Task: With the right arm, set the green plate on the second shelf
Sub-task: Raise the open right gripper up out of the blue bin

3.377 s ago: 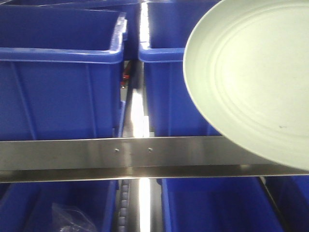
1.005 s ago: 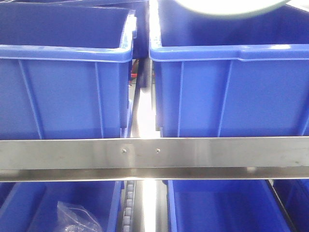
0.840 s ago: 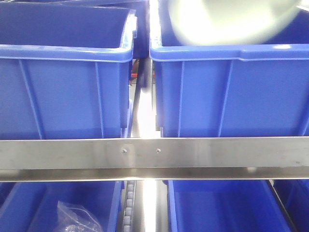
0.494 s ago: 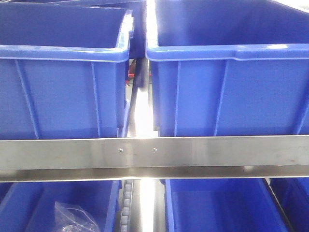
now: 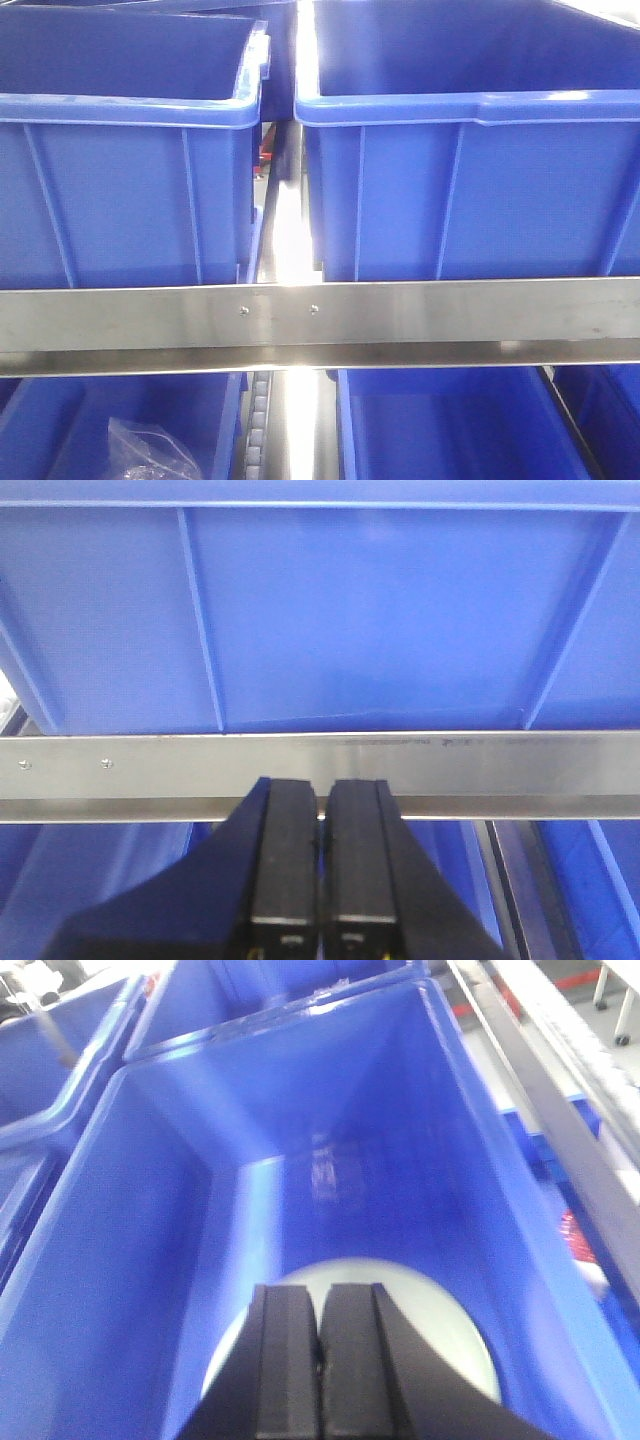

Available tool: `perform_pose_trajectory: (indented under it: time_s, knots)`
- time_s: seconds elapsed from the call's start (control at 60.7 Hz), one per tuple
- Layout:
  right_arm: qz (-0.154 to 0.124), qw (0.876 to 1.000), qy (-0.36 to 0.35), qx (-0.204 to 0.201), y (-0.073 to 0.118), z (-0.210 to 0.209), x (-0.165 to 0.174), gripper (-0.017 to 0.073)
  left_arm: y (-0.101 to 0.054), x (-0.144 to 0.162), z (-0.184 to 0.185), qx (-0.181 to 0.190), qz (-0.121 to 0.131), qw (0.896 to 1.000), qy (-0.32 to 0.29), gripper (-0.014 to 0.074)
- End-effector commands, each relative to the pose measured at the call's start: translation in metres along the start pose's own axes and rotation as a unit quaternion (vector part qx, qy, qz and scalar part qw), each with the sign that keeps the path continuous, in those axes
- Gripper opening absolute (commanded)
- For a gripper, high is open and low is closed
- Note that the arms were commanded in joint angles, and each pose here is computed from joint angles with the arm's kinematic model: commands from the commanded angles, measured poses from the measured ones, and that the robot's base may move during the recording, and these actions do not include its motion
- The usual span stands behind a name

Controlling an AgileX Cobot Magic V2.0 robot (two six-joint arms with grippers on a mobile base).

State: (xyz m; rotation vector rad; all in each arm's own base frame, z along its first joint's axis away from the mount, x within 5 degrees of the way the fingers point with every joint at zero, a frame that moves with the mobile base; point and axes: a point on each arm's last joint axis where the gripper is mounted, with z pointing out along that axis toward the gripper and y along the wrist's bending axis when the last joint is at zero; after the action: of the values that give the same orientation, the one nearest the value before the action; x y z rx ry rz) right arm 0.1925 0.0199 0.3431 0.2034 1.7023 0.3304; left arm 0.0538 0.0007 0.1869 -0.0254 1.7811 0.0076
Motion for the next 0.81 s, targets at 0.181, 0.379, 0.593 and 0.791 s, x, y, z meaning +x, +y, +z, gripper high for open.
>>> perform_pose_trajectory:
  time_s: [0.181, 0.379, 0.593, 0.791]
  knots:
    - [-0.029, 0.996, -0.086, -0.013, -0.005, -0.045, 0.006, 0.0053, 0.000, 0.005, 0.002, 0.004, -0.002, 1.000, -0.031, 0.0124]
    - [-0.029, 0.995, -0.092, -0.015, -0.005, -0.049, 0.005, 0.0053, 0.000, 0.005, 0.002, 0.004, -0.002, 1.000, -0.031, 0.0124]
    - [-0.029, 0.996, -0.088, -0.015, -0.005, -0.049, 0.006, 0.0053, 0.000, 0.005, 0.002, 0.004, -0.002, 1.000, -0.031, 0.0124]
    - [-0.029, 0.996, -0.085, -0.015, -0.005, -0.049, 0.007, 0.0053, 0.000, 0.005, 0.002, 0.004, -0.002, 1.000, -0.031, 0.0124]
